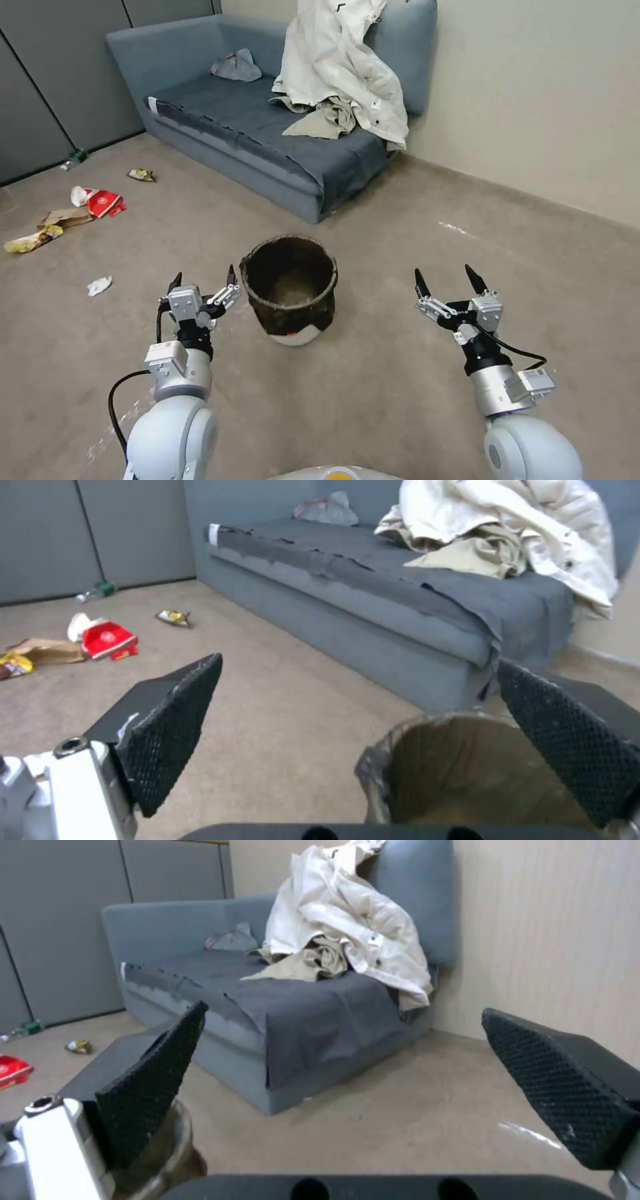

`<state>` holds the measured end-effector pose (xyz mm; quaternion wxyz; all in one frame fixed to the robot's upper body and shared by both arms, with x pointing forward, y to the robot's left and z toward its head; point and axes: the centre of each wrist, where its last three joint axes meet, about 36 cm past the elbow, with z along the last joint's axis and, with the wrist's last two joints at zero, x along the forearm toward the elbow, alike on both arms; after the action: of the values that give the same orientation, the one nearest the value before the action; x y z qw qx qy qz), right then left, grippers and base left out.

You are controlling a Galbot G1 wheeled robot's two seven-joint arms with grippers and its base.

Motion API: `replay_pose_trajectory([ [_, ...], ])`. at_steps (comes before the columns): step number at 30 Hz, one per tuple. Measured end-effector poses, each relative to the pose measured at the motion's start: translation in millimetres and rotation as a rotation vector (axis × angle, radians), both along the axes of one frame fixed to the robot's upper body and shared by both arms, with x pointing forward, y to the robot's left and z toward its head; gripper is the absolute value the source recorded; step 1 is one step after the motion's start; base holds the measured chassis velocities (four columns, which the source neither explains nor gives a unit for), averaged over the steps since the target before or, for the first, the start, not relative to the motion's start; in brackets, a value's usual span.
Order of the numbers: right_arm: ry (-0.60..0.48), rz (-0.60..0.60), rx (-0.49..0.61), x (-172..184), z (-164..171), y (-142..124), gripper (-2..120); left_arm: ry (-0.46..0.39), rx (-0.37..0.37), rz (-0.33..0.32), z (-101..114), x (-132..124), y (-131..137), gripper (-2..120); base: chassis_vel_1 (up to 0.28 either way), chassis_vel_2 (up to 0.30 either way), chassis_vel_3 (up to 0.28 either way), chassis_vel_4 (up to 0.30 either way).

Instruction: Pick up the trash can from the floor.

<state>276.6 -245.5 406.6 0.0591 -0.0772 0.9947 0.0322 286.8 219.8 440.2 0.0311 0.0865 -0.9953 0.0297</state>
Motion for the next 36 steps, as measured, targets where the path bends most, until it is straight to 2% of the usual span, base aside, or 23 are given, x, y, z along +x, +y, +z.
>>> replay_pose_trajectory([
  [5, -0.019, 0.010, 0.000, 1.8, -2.4, -0.7, 100, 0.018, -0.006, 0.032, 1.4, 5.1, -1.4, 100, -0.099, 0.126, 0.121, -0.126],
  [9, -0.024, 0.016, 0.002, 2.1, -2.9, -1.3, 100, 0.050, -0.044, 0.047, 7.9, 14.2, -1.6, 100, -0.013, 0.021, 0.005, -0.015],
  [12, -0.027, 0.022, 0.004, 2.8, -3.0, -0.8, 100, 0.150, -0.104, 0.043, 16.1, 31.2, 2.1, 100, 0.000, 0.000, 0.000, 0.000],
  [13, -0.027, 0.022, 0.004, 2.8, -3.0, -0.8, 100, 0.150, -0.104, 0.043, 16.1, 31.2, 2.1, 100, 0.000, 0.000, 0.000, 0.000],
  [15, -0.030, 0.030, 0.004, 3.9, -2.8, 0.5, 100, 0.226, -0.152, 0.020, 19.4, 39.0, 7.0, 100, 0.000, 0.000, 0.000, 0.000],
  [20, -0.030, 0.034, 0.001, 3.6, -3.1, 0.5, 100, 0.347, -0.231, -0.024, 9.3, 62.6, 12.7, 100, 0.000, 0.000, 0.000, 0.000],
  [25, -0.033, 0.029, -0.003, 1.7, -1.7, -1.3, 100, 0.417, -0.291, -0.046, 1.7, 83.1, 14.8, 100, 0.000, 0.000, 0.000, 0.000],
  [32, -0.036, 0.022, -0.005, -1.8, -3.5, -1.4, 100, 0.493, -0.342, -0.052, -3.9, 110.1, 17.9, 99, 0.000, 0.000, 0.000, 0.000],
  [36, -0.037, 0.021, -0.006, -2.1, -3.7, -1.0, 100, 0.527, -0.347, -0.051, -10.0, 118.6, 20.7, 98, 0.000, 0.000, 0.000, 0.000],
])
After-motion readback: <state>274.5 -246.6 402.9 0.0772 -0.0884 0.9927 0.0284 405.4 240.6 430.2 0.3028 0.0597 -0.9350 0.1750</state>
